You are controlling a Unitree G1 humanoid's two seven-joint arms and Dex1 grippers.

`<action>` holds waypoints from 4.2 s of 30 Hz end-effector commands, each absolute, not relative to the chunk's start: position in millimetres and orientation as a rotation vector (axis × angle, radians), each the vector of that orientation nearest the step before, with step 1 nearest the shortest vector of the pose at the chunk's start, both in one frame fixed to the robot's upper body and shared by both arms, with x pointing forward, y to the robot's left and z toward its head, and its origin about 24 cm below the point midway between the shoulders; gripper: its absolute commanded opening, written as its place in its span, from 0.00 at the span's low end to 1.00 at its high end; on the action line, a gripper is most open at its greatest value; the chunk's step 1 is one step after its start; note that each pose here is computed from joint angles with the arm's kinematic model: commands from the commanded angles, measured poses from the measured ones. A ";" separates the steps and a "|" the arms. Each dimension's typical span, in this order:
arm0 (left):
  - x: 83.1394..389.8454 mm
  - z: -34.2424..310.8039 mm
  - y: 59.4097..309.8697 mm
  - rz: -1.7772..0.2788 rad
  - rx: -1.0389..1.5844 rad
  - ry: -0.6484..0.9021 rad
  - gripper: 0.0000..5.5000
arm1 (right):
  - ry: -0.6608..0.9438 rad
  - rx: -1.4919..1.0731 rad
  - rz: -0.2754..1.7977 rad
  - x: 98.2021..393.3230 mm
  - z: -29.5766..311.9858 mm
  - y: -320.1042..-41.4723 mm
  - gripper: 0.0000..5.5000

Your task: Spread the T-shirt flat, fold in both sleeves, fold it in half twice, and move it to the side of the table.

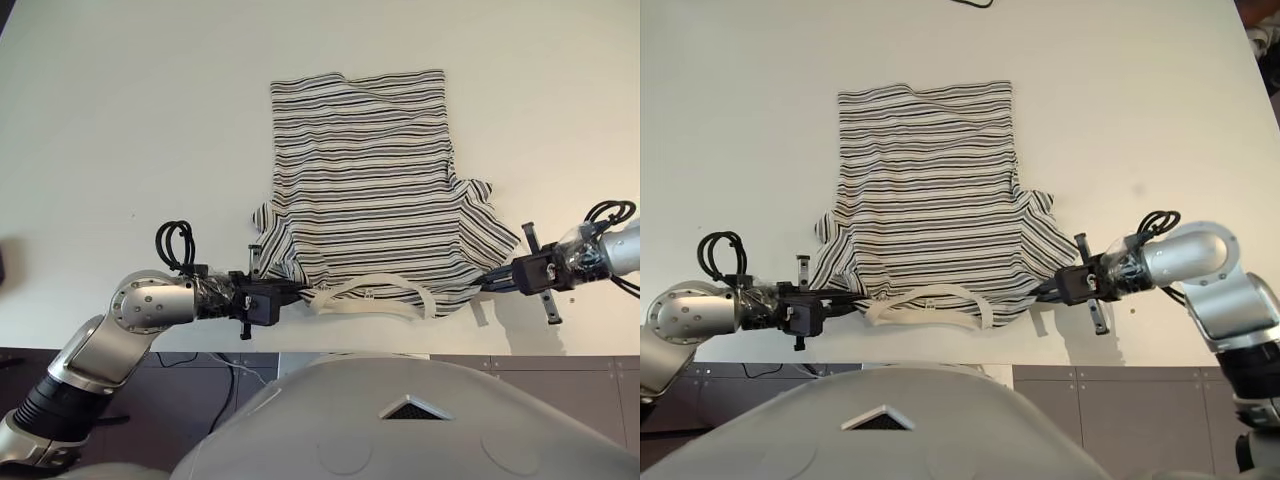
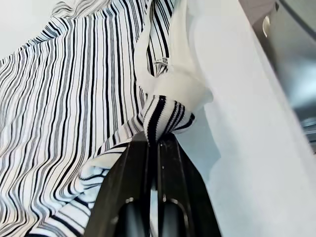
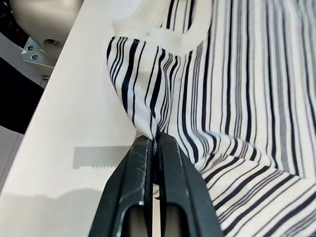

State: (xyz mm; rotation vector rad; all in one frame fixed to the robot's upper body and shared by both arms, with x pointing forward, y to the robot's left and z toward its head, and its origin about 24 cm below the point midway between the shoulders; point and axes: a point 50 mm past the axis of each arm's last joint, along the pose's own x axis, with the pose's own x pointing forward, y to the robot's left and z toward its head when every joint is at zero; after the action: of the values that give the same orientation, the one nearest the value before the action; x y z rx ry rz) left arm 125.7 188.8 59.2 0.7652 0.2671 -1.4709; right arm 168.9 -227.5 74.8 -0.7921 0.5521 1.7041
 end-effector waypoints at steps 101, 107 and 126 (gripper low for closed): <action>180.3 44.2 250.8 -0.997 0.857 0.388 0.19 | 0.515 -0.850 1.261 186.8 46.2 -282.3 0.19; 190.7 78.8 249.7 -0.894 0.751 0.227 0.19 | 0.318 -0.686 1.165 206.8 80.3 -262.2 0.19; 98.0 55.5 231.6 -0.023 -0.109 0.426 0.19 | -0.034 0.143 0.219 225.0 107.4 -231.5 0.19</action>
State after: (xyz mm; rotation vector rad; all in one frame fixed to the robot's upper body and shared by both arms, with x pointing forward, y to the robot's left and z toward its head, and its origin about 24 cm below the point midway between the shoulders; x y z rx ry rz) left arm 103.8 230.2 56.0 -0.0716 0.3912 -0.0450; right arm 222.1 -227.5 98.9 0.1701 -0.0194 0.2226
